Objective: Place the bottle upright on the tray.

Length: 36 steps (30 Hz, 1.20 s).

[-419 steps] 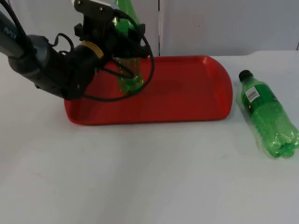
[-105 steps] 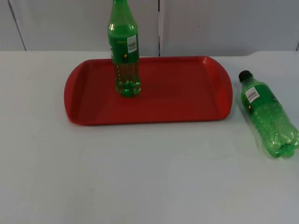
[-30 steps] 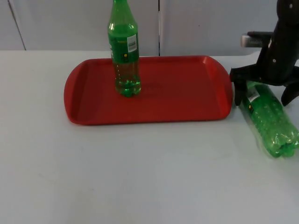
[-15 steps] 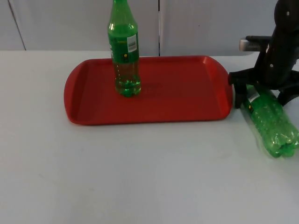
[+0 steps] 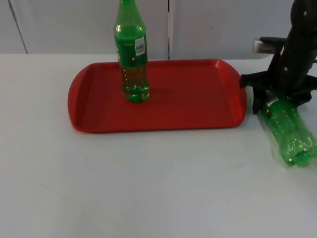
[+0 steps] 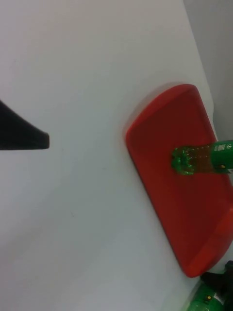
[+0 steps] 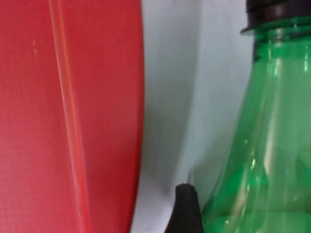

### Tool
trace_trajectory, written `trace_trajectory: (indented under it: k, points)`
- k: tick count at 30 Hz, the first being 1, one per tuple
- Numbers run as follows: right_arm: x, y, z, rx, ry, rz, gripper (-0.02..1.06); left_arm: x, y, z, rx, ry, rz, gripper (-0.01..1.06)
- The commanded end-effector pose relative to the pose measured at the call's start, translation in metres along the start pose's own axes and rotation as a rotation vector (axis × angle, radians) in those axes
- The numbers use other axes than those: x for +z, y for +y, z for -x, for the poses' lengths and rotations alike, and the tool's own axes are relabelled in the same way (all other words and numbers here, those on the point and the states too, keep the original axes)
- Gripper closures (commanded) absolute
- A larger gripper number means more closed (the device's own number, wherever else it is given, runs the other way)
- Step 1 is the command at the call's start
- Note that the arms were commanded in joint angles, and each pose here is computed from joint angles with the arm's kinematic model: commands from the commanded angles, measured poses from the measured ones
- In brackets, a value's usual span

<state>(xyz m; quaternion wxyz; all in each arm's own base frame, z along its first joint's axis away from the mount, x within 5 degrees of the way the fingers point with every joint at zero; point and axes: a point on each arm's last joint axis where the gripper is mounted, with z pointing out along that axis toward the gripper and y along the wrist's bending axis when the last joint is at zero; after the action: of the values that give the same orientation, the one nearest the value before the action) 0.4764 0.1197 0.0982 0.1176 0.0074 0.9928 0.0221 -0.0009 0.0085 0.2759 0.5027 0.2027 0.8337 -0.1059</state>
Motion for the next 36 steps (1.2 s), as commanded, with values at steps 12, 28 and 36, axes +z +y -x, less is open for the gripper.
trace_trajectory:
  k: [12, 28, 36]
  points:
    - [-0.087, 0.007, 0.018, -0.052, -0.186, 0.049, 1.05, 0.001, 0.001, -0.001, 0.008, -0.002, 0.001, 0.0]
    - [-0.217, 0.031, 0.018, -0.181, -0.547, 0.172, 1.05, 0.001, 0.001, -0.001, 0.008, -0.002, 0.001, 0.0]
    - [-0.247, 0.078, 0.011, -0.336, -0.76, 0.245, 1.05, 0.001, 0.001, -0.001, 0.008, -0.002, 0.001, 0.0]
